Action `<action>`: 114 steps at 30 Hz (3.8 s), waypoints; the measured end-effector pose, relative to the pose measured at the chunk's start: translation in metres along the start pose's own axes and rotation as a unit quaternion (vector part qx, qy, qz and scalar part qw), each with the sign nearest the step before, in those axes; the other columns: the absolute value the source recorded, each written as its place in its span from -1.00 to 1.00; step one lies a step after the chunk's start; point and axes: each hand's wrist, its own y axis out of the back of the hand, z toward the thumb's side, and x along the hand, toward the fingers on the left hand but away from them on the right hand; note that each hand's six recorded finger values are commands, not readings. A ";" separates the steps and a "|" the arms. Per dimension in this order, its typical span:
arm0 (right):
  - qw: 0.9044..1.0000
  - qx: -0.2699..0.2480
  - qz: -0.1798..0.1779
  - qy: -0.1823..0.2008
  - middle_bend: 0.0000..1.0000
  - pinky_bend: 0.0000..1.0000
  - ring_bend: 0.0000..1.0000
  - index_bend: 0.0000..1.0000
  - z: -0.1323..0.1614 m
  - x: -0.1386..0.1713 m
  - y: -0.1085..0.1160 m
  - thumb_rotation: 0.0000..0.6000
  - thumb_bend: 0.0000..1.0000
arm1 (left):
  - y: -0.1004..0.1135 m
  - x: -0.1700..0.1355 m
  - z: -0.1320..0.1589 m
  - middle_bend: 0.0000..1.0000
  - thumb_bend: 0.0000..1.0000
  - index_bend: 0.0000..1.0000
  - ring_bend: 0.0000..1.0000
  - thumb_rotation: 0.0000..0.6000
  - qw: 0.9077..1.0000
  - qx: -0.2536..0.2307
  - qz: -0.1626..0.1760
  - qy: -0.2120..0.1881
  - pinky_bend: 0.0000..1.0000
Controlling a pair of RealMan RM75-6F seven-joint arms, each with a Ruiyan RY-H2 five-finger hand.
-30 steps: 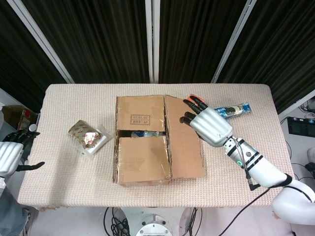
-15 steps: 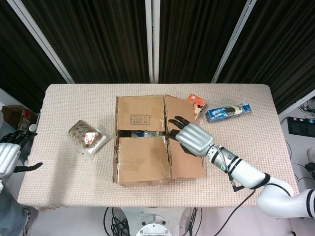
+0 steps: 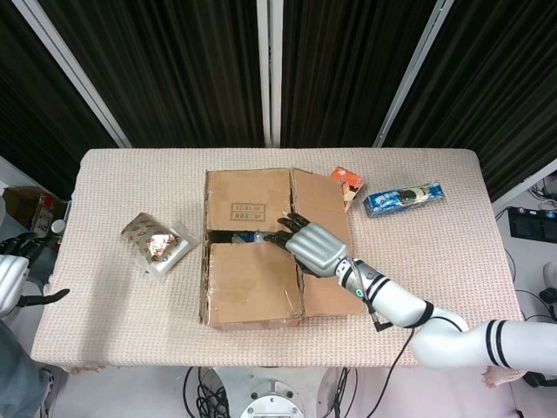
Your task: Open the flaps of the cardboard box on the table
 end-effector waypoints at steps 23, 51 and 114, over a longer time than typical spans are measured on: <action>0.999 -0.037 0.005 -0.009 -0.36 -1.00 -1.00 -0.84 0.022 -0.024 0.004 1.00 1.00 | 0.003 -0.003 -0.007 -0.45 -0.90 -0.61 -0.67 0.52 1.000 -0.002 0.002 0.001 -0.53; 0.963 -0.244 -0.011 0.117 -0.16 -1.00 -0.98 -0.84 0.061 0.060 0.059 1.00 1.00 | 0.006 0.003 0.012 -0.45 -0.90 -0.61 -0.67 0.53 1.000 0.008 0.000 -0.013 -0.53; 0.935 -0.162 -0.277 -0.150 -1.00 -1.00 -1.00 -1.00 -0.148 0.229 0.059 1.00 1.00 | 0.015 0.136 0.312 -0.78 -0.87 -0.91 -0.78 1.00 0.933 -0.048 0.113 -0.337 -0.58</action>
